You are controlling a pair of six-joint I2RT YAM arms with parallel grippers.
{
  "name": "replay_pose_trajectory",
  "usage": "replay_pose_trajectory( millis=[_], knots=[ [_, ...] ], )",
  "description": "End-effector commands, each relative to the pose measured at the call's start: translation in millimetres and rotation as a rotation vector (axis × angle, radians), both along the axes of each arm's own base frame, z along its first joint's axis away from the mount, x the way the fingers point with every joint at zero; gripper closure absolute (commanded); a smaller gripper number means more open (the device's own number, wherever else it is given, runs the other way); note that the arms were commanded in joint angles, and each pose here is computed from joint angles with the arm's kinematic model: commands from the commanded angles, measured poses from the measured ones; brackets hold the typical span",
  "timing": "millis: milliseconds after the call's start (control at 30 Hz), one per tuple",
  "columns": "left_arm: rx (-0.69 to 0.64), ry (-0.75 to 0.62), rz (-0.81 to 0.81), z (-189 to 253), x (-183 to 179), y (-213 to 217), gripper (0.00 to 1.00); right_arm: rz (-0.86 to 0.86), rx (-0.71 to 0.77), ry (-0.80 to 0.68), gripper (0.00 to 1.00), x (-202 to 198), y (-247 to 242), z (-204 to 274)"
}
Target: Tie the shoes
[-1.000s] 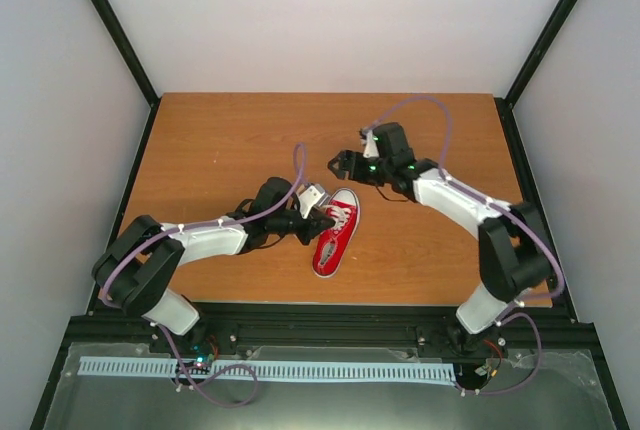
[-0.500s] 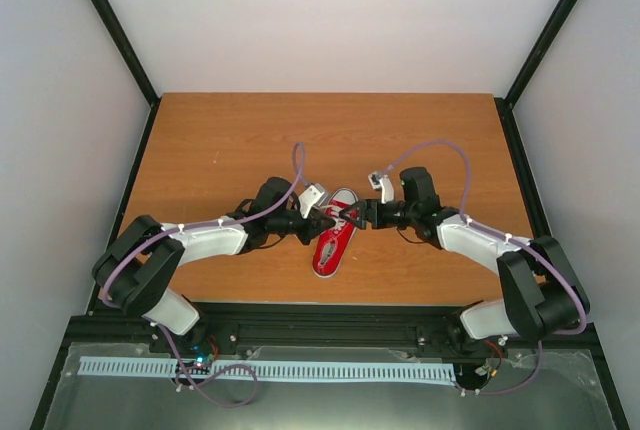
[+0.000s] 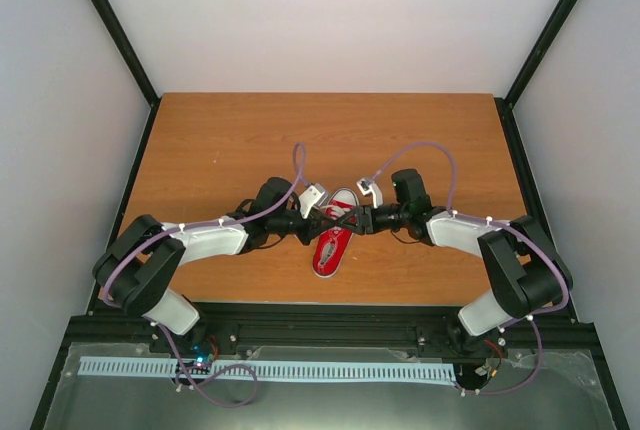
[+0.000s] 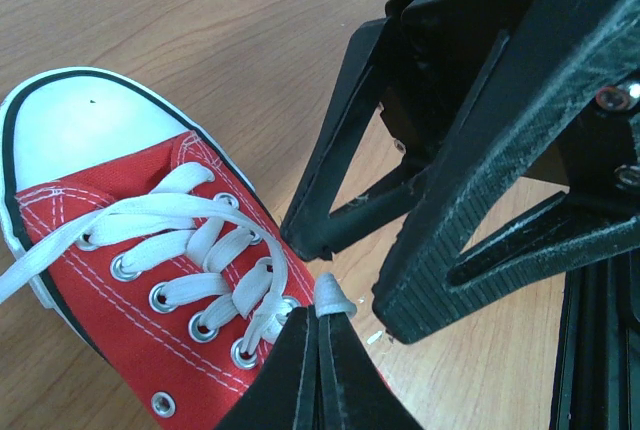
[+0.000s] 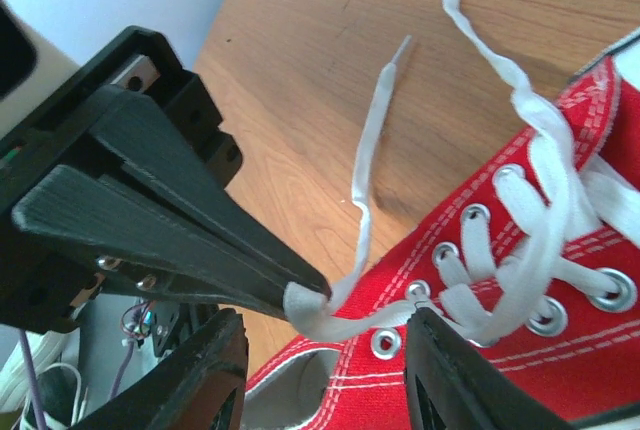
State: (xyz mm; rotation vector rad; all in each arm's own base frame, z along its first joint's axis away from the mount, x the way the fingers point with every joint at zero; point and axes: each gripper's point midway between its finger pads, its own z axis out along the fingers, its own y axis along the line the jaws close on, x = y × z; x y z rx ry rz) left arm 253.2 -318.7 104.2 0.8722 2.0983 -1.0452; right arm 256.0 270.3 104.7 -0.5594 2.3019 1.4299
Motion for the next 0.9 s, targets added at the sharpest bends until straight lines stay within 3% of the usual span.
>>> replay_pose_trajectory(
  millis=[0,500,733,867],
  knots=[
    [-0.038,-0.031,-0.028,12.9,1.8,-11.7,0.99,0.07,0.065,-0.077,0.57,-0.4,10.4,20.1],
    [-0.041,-0.037,-0.031,14.0,1.2,-11.7,0.99,0.13,0.073,-0.065,0.73,-2.4,15.8,13.4],
    [-0.038,-0.039,-0.028,13.3,1.4,-11.0,0.99,0.139,0.065,-0.046,0.96,-5.7,15.3,7.1],
    [-0.038,-0.048,-0.003,14.6,4.2,-8.5,0.98,0.109,0.051,-0.076,0.97,-1.4,13.2,10.7]
  ],
)
